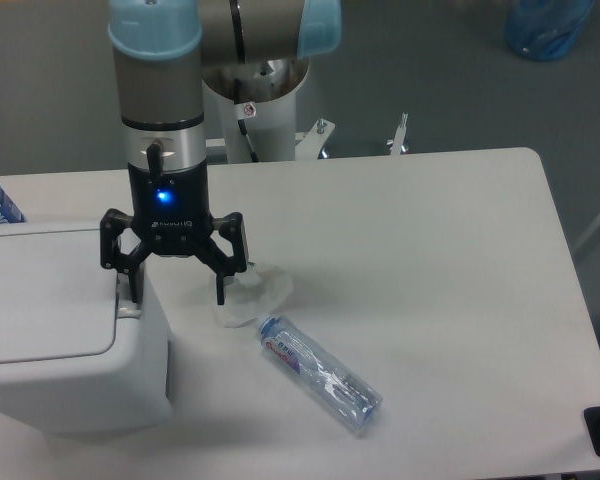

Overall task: Open the trash can
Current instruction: 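Lift the gripper upward, swinging the trash can lid open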

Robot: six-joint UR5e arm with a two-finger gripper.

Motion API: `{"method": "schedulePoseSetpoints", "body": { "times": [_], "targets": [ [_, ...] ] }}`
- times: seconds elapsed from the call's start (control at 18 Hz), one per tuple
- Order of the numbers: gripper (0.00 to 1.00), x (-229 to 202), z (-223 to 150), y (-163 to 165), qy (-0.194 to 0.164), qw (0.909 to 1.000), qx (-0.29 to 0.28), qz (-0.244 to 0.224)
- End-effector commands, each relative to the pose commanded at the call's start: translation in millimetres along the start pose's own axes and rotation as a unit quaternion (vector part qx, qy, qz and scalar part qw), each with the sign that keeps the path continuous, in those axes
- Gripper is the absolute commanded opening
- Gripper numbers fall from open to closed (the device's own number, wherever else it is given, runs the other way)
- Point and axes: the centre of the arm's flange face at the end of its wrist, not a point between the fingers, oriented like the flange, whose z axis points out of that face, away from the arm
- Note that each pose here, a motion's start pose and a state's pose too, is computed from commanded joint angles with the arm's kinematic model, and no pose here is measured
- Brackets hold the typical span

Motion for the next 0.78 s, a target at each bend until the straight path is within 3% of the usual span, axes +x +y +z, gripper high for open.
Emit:
{"method": "schedulePoseSetpoints", "body": {
  "times": [0.22, 0.39, 0.78],
  "targets": [
    [1.0, -0.5, -0.9, -2.5, -0.001, 1.0, 0.002, 0.0],
    [1.0, -9.9, -26.0, -21.3, -0.009, 0.9995, 0.031, -0.003],
    [1.0, -90.9, -61.2, -38.5, -0.058, 0.9958, 0.062, -0.035]
  ]
}}
